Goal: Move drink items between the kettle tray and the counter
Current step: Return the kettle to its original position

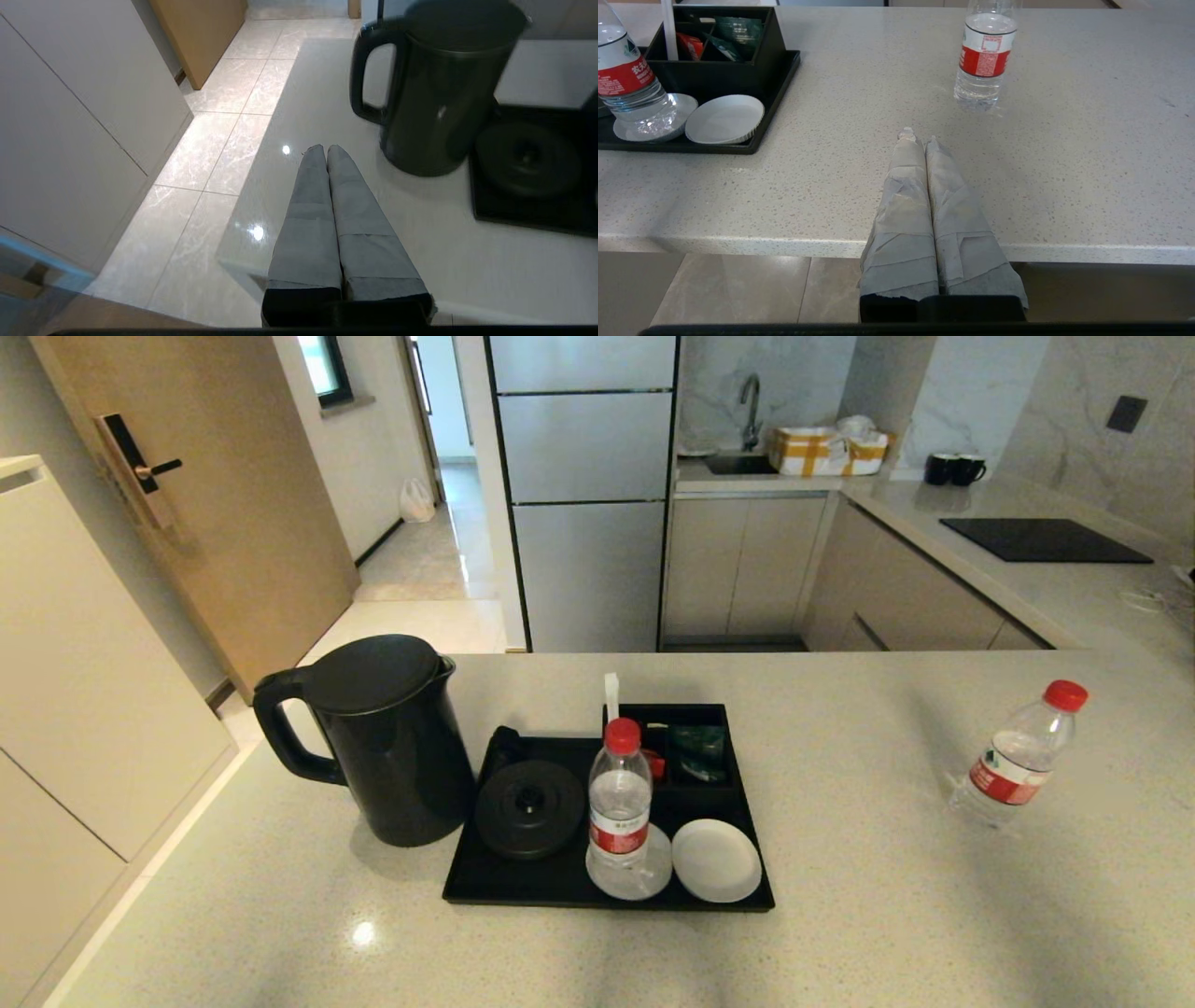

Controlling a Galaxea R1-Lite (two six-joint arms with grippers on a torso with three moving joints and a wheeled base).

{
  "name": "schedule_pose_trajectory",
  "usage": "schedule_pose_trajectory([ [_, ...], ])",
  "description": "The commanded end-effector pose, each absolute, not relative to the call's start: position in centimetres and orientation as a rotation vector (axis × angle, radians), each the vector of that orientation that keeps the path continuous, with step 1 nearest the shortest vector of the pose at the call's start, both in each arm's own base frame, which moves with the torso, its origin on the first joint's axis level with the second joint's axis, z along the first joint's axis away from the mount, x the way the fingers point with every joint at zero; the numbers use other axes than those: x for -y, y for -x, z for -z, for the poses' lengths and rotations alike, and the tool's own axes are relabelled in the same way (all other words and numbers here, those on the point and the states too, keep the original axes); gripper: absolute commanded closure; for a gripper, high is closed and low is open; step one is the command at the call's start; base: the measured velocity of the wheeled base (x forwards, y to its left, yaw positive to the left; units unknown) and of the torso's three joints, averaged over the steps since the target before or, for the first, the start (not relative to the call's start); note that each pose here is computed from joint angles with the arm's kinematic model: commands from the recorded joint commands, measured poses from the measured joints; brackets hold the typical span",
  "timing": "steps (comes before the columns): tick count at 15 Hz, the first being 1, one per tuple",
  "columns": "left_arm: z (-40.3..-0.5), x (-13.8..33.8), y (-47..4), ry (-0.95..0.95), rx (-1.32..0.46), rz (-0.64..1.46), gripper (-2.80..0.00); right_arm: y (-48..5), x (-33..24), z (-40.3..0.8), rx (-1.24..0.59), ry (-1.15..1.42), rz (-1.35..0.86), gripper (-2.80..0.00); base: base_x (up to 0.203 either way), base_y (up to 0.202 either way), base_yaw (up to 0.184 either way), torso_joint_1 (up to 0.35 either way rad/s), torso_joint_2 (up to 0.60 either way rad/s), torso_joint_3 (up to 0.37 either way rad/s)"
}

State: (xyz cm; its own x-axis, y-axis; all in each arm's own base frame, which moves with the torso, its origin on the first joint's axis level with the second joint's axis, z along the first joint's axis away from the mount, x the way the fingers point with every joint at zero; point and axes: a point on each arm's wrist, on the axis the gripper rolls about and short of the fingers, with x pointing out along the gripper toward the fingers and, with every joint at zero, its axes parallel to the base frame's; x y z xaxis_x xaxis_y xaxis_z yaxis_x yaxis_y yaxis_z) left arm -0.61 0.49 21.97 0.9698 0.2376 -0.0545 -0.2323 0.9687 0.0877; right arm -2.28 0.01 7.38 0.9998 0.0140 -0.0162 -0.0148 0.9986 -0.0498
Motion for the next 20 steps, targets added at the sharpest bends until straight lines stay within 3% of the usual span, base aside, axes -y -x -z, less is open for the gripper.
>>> schedule_pose_trajectory([
  [1, -20.1, -0.4, 2.8, -0.078, -0.007, -0.238, 0.0, 2.3, 0.0, -7.4, -0.015, 0.051, -0.016, 0.0, 0.0, 0.0, 0.0, 0.0, 0.0, 0.0],
  [11, -9.4, -0.3, 3.3, -0.205, -0.035, -0.171, 0.0, 2.3, 0.0, -7.4, -0.015, 0.051, -0.016, 0.0, 0.0, 0.0, 0.0, 0.0, 0.0, 0.0],
  [14, -9.0, -0.3, 2.6, -0.112, 0.077, -0.155, 0.0, 2.3, 0.0, -7.4, -0.014, 0.051, -0.016, 0.0, 0.0, 0.0, 0.0, 0.0, 0.0, 0.0],
  [17, -8.7, -0.1, 2.5, 0.043, 0.077, -0.047, 0.0, 2.3, 0.0, -7.4, -0.015, 0.051, -0.016, 0.0, 0.0, 0.0, 0.0, 0.0, 0.0, 0.0],
  [20, -7.9, 0.0, 2.3, -0.018, 0.036, -0.009, 0.0, 2.3, 0.0, -7.4, -0.013, 0.051, -0.016, 0.0, 0.0, 0.0, 0.0, 0.0, 0.0, 0.0],
])
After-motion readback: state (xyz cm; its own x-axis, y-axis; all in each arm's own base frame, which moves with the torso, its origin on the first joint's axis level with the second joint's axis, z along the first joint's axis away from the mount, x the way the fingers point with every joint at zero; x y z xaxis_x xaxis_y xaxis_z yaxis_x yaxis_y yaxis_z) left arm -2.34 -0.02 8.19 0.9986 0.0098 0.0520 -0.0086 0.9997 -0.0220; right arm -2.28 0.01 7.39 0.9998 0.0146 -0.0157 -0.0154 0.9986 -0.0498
